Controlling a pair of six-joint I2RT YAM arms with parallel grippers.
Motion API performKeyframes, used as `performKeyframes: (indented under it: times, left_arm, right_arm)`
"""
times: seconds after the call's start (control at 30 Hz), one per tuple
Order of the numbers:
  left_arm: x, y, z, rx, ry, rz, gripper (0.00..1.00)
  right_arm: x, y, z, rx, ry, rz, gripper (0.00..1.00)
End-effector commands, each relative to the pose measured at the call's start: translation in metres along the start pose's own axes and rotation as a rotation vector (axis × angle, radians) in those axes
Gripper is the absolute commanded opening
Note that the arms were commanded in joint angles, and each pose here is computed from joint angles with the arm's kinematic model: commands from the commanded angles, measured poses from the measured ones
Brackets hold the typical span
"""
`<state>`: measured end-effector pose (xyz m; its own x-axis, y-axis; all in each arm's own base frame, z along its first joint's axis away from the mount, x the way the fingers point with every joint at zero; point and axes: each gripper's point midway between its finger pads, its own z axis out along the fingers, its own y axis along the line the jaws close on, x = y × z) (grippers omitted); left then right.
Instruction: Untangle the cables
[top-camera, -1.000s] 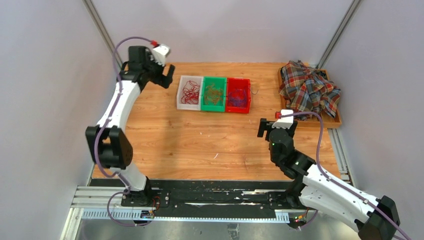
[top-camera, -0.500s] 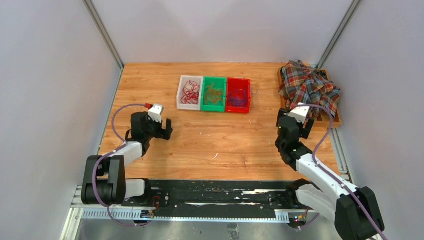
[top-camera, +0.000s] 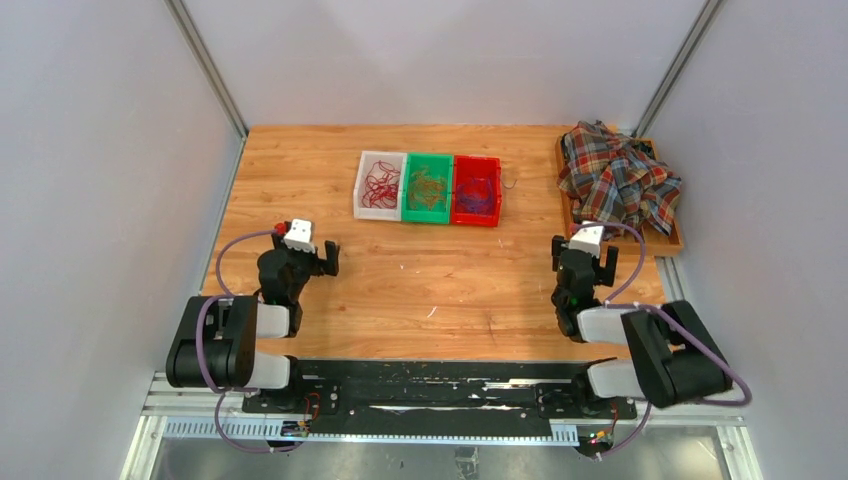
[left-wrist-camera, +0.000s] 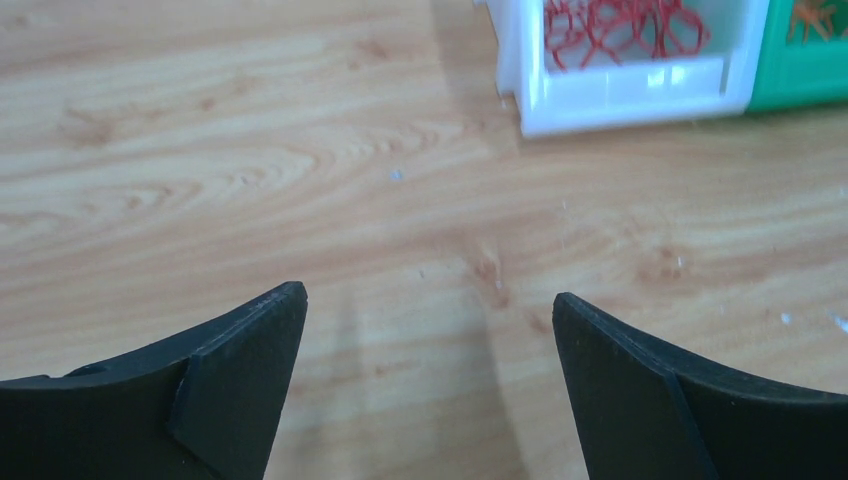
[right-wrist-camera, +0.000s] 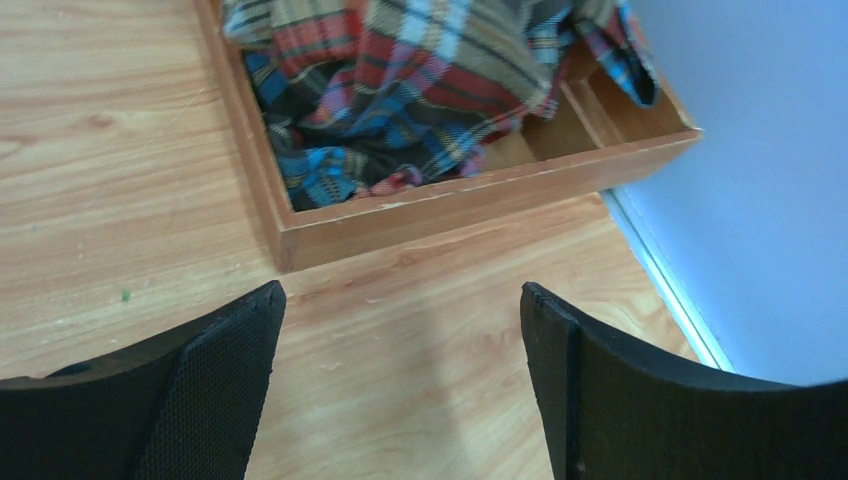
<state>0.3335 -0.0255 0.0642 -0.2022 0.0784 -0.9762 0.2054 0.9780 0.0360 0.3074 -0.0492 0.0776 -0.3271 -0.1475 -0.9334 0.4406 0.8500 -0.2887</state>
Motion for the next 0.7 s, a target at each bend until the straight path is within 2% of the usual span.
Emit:
performKeyframes:
  times: [0.0,0.07,0.13,0.2,0.33,0.67]
  left_arm:
    - [-0.045,0.017,0.013,-0.070,-0.136,0.006,0.98]
    - [-0.044,0.017,0.013,-0.068,-0.127,0.008,0.98]
    - [-0.045,0.017,0.013,-0.071,-0.139,0.007,0.98]
    - [-0.045,0.017,0.012,-0.069,-0.134,0.008,0.98]
    - [-0.046,0.017,0.012,-0.069,-0.143,0.009,0.98]
    - [-0.046,0.017,0.012,-0.070,-0.142,0.007,0.98]
  right_arm:
    - [-0.031,0.020,0.014,-0.095,-0.157,-0.023,0.88]
    - [-0.028,0.024,0.023,-0.149,-0.099,-0.012,0.88]
    - [-0.004,0.033,0.025,-0.281,-0.006,0.038,0.89]
    - [-0.016,0.037,0.025,-0.276,-0.122,0.030,0.90]
    - [-0.010,0.033,0.025,-0.247,-0.045,0.033,0.91]
    - [-0.012,0.028,0.026,-0.217,-0.070,0.044,0.92]
